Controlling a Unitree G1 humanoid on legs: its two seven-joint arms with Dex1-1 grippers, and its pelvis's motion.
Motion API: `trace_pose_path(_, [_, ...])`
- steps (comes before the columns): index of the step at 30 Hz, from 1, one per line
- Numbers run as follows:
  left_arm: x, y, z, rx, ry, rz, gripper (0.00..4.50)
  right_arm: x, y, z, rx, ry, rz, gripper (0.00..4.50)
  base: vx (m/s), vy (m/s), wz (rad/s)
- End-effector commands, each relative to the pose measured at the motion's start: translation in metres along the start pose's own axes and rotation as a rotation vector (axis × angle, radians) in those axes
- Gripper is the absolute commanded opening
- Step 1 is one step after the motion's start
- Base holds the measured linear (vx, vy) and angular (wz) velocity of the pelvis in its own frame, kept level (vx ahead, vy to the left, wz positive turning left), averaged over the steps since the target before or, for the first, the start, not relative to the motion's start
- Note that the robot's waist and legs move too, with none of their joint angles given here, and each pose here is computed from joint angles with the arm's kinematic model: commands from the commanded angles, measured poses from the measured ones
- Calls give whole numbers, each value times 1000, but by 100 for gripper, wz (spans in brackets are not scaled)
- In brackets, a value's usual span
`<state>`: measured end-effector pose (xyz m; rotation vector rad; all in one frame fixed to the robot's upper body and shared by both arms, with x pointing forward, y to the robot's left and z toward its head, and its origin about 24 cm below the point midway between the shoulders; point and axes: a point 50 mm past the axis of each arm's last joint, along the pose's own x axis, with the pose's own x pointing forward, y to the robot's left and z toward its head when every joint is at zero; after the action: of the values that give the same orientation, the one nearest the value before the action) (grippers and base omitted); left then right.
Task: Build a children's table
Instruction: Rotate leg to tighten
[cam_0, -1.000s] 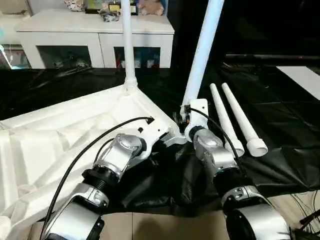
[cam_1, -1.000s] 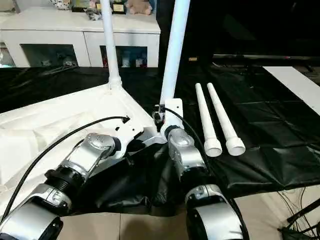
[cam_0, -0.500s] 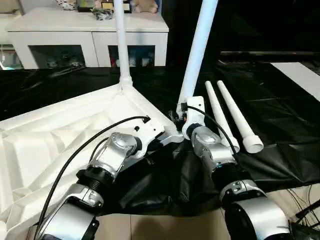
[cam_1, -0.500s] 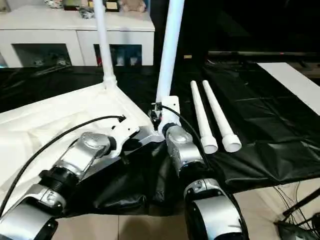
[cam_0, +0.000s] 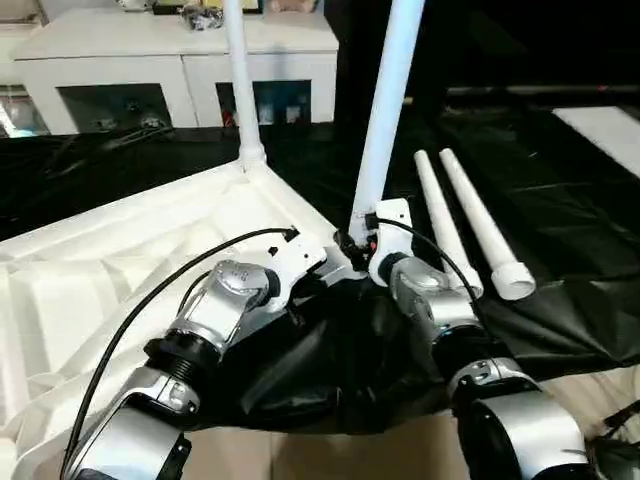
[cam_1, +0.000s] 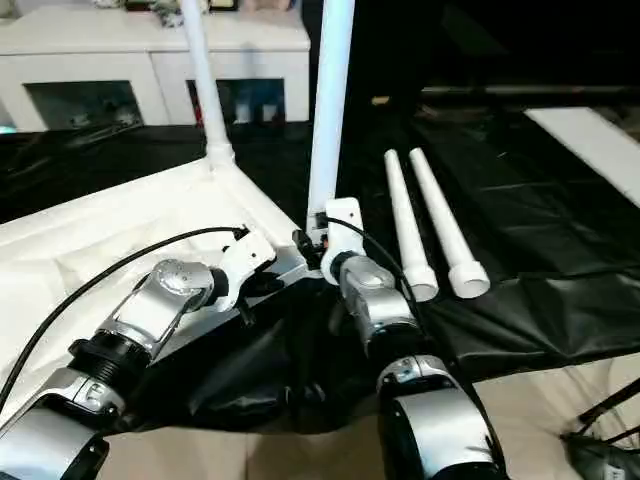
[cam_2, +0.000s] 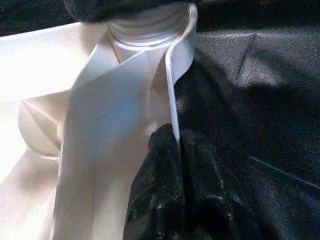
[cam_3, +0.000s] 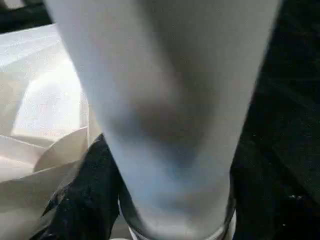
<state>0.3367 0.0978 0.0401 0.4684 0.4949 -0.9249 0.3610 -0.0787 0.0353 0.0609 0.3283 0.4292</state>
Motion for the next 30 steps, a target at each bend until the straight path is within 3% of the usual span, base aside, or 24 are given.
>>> trace_pose_path(1, [6, -8, -13, 3, 68, -29, 0, -1, 12, -24, 10, 103, 69, 340, 0, 0, 0])
trace_pose_path(8, [3, -7, -14, 21, 59, -37, 0, -5, 8, -10, -35, 22, 135, 408, 0, 0, 0])
trace_pose_path(12, [-2, -6, -15, 70, 34, -66, 0, -13, 3, 5, -77, -72, 208, 442, 0, 0, 0])
trace_pose_path(19, [-17, -8, -18, 156, -56, -156, 0, -39, -9, 12, -170, -129, 393, 442, 0, 0, 0])
trace_pose_path(26, [-33, -7, -24, 213, -73, -234, 0, -59, -19, 13, -264, -112, 517, 442, 0, 0, 0])
trace_pose_path(30, [-49, -13, -25, 209, -112, -370, 0, -74, -26, 14, -350, -91, 598, 442, 0, 0, 0])
